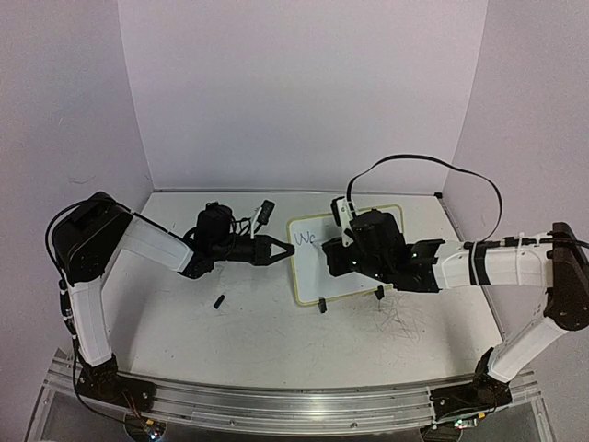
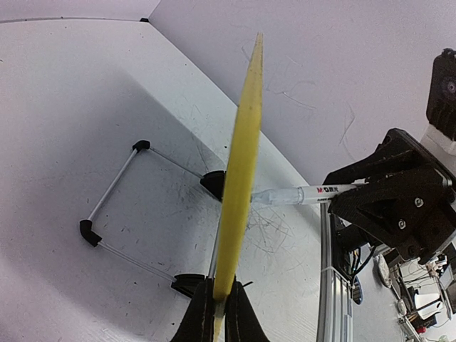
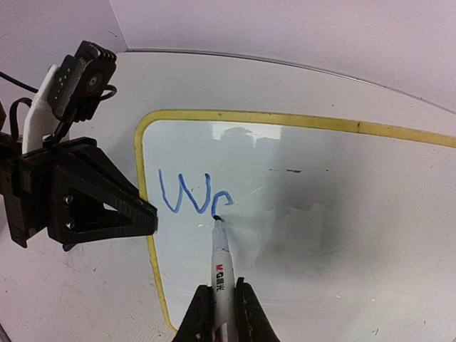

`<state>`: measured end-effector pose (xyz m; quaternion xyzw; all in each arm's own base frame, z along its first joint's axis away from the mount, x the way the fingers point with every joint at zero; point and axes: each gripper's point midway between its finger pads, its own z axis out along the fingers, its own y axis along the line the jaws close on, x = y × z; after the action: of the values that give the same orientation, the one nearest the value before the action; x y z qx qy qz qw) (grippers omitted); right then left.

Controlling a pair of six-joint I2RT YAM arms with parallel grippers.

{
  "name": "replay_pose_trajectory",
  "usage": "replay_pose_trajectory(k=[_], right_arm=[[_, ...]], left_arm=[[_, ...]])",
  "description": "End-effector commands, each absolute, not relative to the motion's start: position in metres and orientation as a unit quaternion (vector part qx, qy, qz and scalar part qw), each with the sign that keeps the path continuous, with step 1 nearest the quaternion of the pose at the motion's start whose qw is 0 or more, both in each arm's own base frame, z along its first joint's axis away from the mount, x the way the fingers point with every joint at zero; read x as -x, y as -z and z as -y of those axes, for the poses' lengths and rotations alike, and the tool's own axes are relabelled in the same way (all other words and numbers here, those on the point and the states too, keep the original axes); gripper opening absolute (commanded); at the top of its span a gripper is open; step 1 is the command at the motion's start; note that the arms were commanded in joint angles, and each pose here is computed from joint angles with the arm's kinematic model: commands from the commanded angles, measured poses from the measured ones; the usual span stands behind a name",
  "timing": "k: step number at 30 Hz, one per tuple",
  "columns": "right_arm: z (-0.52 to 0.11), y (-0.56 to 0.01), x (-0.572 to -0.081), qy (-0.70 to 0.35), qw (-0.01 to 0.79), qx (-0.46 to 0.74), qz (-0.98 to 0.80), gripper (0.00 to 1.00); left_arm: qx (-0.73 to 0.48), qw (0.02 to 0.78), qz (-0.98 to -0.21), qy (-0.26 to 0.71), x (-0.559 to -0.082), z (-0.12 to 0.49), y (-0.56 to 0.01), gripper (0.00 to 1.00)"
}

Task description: Write a sentence on the whiteboard

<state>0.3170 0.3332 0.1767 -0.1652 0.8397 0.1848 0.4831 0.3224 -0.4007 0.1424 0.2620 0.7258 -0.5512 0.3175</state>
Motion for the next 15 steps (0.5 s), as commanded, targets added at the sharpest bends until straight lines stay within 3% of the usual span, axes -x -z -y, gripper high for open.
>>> replay_pose_trajectory(k=[1, 15], right_arm=[[-0.319, -0.192, -0.324, -0.166, 0.507, 0.136, -0.835, 0.00], [-0.327, -0.206, -0.334, -0.169, 0.525, 0.129, -0.824, 0.00]], left_arm=[[-0.269, 0.317, -0.716, 0.560, -0.316, 0.404, -0.161, 0.00], [-0.271, 0.319, -0.716, 0.559, -0.316, 0.405, -0.162, 0.00]])
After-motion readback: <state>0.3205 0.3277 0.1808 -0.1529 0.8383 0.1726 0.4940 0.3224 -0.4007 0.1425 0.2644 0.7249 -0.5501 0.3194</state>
